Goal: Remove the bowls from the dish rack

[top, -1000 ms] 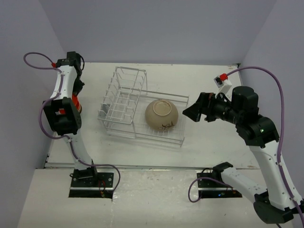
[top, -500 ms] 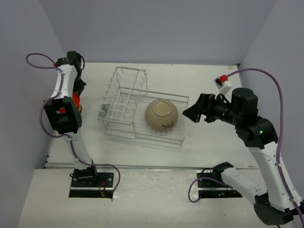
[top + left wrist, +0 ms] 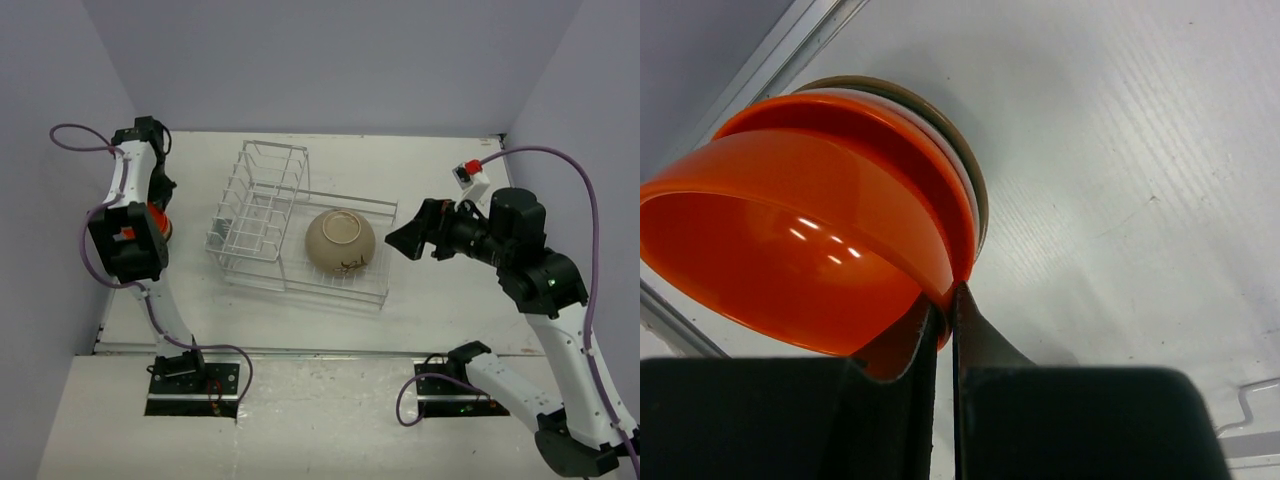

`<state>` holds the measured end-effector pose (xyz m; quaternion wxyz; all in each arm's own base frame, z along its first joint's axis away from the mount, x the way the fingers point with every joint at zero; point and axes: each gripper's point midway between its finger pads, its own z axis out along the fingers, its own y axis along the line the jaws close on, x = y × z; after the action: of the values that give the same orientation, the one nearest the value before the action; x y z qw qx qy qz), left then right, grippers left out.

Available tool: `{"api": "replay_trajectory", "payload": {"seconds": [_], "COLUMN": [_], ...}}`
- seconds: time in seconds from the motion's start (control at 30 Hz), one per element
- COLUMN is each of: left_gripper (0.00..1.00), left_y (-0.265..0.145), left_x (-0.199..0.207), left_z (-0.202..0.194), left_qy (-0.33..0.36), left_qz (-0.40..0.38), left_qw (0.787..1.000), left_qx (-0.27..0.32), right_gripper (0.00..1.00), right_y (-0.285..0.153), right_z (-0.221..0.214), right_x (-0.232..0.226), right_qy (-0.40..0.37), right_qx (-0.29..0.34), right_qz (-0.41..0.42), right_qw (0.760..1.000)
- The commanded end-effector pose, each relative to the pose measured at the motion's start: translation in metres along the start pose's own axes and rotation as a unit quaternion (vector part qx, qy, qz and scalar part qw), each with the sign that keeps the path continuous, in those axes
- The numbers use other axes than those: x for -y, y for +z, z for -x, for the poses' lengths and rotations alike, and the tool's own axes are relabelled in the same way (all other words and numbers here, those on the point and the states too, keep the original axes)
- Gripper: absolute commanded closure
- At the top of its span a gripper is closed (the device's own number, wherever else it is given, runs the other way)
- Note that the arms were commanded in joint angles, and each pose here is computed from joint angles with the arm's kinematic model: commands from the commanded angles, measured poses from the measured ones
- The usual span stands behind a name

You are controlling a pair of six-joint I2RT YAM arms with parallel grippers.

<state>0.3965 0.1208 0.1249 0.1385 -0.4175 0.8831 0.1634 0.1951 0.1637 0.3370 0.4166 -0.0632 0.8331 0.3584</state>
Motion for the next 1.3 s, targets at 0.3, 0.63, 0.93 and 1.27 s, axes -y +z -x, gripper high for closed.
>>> {"api": "replay_trajectory", "payload": {"seconds": [0.3,0.63,0.93,1.27], "left_gripper": [0.73,0.71,0.74,0.80], "left_y": [-0.024,-0.120,-0.319,-0.452], "left_x": [-0.017,-0.010,0.060,0.146], "left_z": [0.017,0.072,0.041,-0.144], "left_qy": [-0.037,-0.098,-0.089,0.161], "left_qz": [-0.023,-0.113,-0.460,-0.685], "left_qw": [0.999,0.981,0.858,0.704], "left_qx": [0.030,0.120,0.211,0.101], "right_gripper": [0.01,0.01,0.01,0.05], "right_y": [-0.003,-0.002,0.026,0.071], "right_z": [0.006,0.006,0.007,-0.004], "right_x": [-0.003,-0.001,0.006,0.026], "right_qy": [-0.008,-0.006,0.044,0.083], "right_qx": [0.021,0.016,-0.040,-0.153], "right_qz": [0.005,-0.003,-0.024,-0.063], "right_qw": [1.000,1.000,0.998,0.983]}}
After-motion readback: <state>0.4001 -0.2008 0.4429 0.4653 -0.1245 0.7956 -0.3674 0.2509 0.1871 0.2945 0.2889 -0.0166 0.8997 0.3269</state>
